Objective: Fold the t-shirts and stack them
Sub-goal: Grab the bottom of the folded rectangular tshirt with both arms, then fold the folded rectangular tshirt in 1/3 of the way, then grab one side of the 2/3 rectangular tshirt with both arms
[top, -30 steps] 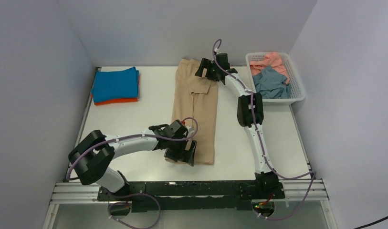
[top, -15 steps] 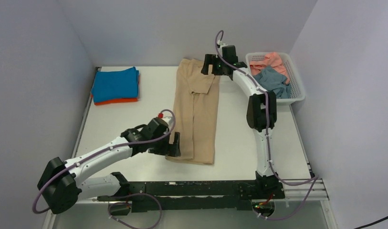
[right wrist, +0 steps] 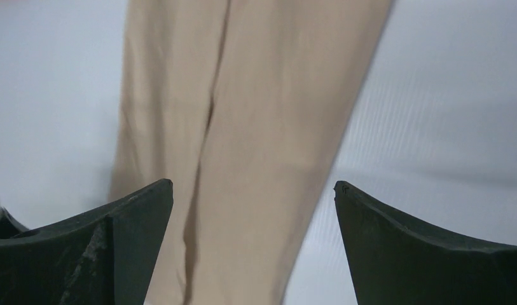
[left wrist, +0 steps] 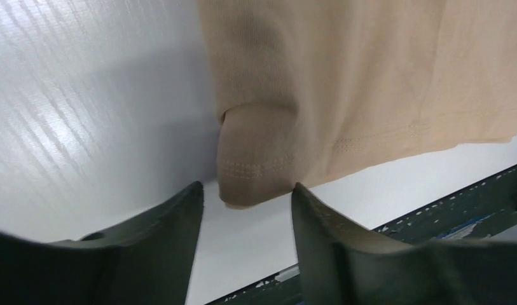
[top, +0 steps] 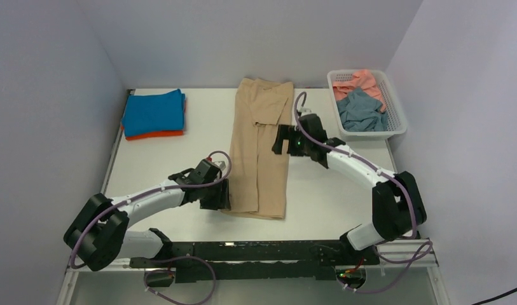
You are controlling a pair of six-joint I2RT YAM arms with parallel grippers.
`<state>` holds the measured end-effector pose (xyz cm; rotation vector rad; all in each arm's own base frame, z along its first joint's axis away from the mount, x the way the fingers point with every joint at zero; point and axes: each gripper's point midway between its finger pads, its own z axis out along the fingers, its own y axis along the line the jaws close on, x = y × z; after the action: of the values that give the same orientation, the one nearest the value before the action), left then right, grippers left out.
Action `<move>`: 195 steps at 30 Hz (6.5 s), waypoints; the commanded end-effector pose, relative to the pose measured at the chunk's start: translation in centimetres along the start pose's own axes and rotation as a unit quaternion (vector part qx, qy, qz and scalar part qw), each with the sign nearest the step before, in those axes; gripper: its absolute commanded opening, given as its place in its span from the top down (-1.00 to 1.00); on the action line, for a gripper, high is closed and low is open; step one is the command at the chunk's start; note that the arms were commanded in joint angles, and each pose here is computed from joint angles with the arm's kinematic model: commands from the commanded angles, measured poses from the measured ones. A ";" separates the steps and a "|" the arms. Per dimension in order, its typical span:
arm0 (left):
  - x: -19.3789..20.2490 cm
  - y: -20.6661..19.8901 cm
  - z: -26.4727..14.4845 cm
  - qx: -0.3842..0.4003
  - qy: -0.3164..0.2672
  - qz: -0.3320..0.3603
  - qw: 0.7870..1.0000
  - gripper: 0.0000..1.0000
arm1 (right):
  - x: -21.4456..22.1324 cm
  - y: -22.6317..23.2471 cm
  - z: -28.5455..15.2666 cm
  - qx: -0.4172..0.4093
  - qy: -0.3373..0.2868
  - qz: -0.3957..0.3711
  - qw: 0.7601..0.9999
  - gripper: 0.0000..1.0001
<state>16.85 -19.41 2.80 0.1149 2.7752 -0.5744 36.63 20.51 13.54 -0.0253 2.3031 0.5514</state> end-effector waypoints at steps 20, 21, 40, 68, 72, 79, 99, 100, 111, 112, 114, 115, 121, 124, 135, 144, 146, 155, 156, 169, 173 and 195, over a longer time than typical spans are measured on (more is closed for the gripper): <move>3.0 1.3 0.9 0.005 0.035 -0.019 0.999 1.00 | 22.2 2.6 -7.9 -0.049 0.195 0.055 0.978 -0.55; 3.0 1.2 0.9 0.006 0.034 -0.021 0.999 1.00 | 22.7 2.6 -8.0 -0.049 0.201 0.058 0.977 -0.53; 4.3 3.8 -0.1 -0.048 0.028 -0.045 0.997 1.00 | 26.9 -0.8 -9.3 0.037 0.246 0.081 0.965 1.00; -13.3 -4.5 -6.3 0.058 -0.179 -0.033 0.982 1.00 | 9.9 5.2 -6.4 -0.060 0.029 0.022 0.998 1.00; -17.4 -4.2 -5.6 0.039 -0.194 -0.030 0.980 1.00 | 6.2 3.9 -4.6 -0.029 -0.009 0.018 0.999 1.00; -22.6 -4.6 -3.2 0.041 -0.178 -0.029 0.983 1.00 | 1.7 1.7 -1.9 -0.001 -0.043 0.024 0.999 1.00; -30.0 -2.2 2.8 0.025 -0.151 -0.023 0.988 1.00 | -2.2 -3.1 6.4 0.023 -0.031 0.056 0.998 1.00; -30.2 -2.2 3.0 0.028 -0.151 -0.023 0.988 1.00 | -2.1 -3.3 6.7 0.024 -0.028 0.056 0.998 1.00; -31.7 -1.3 4.1 0.040 -0.146 -0.038 0.988 0.08 | -3.8 -4.3 9.7 0.014 -0.025 0.041 0.999 0.48; -32.0 -1.5 3.6 0.043 -0.154 -0.036 0.987 -0.12 | -4.1 -4.2 9.6 0.013 -0.027 0.039 0.999 0.28; -32.3 -2.0 2.4 0.050 -0.165 -0.031 0.984 -0.50 | -4.7 -3.9 9.1 0.010 -0.034 0.038 0.999 -0.24; -32.4 -2.2 1.8 0.053 -0.171 -0.028 0.984 -0.79 | -4.8 -3.8 8.8 0.009 -0.038 0.038 0.999 -0.52; -29.2 -1.9 -0.7 0.052 -0.176 -0.032 0.982 -0.99 | -2.8 -2.9 6.0 -0.011 -0.016 0.046 0.999 -1.00; -26.3 -1.2 -1.2 0.049 -0.170 -0.043 0.983 -0.99 | -1.0 -3.0 4.6 -0.015 -0.011 0.061 0.998 -1.00; -18.7 2.1 0.1 0.010 -0.121 -0.089 0.989 -0.97 | 0.2 2.8 4.1 -0.176 0.014 -0.043 0.983 -1.00; -18.1 2.5 1.6 0.009 -0.102 -0.096 0.990 -0.97 | -3.7 1.7 12.0 -0.132 0.007 -0.062 0.989 -1.00; -18.0 2.6 2.1 0.010 -0.096 -0.098 0.990 -0.98 | -3.8 0.7 13.5 -0.110 0.011 -0.062 0.992 -1.00; -17.5 2.3 4.0 0.030 -0.073 -0.107 0.991 -0.31 | -1.3 -1.7 16.7 -0.069 0.049 -0.044 0.995 -1.00; -17.3 2.4 4.1 0.029 -0.072 -0.109 0.991 -0.22 | -1.4 -1.7 16.8 -0.066 0.049 -0.043 0.996 -1.00; -15.1 3.5 6.5 -0.042 -0.051 -0.114 0.991 0.60 | -8.9 2.0 8.4 -0.087 -0.069 -0.049 0.993 -1.00; -15.0 3.6 6.8 -0.047 -0.052 -0.116 0.991 0.98 | -5.5 1.1 4.6 -0.083 -0.069 -0.020 0.994 -1.00; -14.9 2.6 6.0 -0.026 -0.079 -0.099 0.992 1.00 | 11.4 -3.2 2.9 -0.021 0.100 0.094 0.990 -0.23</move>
<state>33.99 -20.27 2.26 -0.2006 2.6280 -0.5802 30.49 20.03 3.20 0.0936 2.5116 0.7312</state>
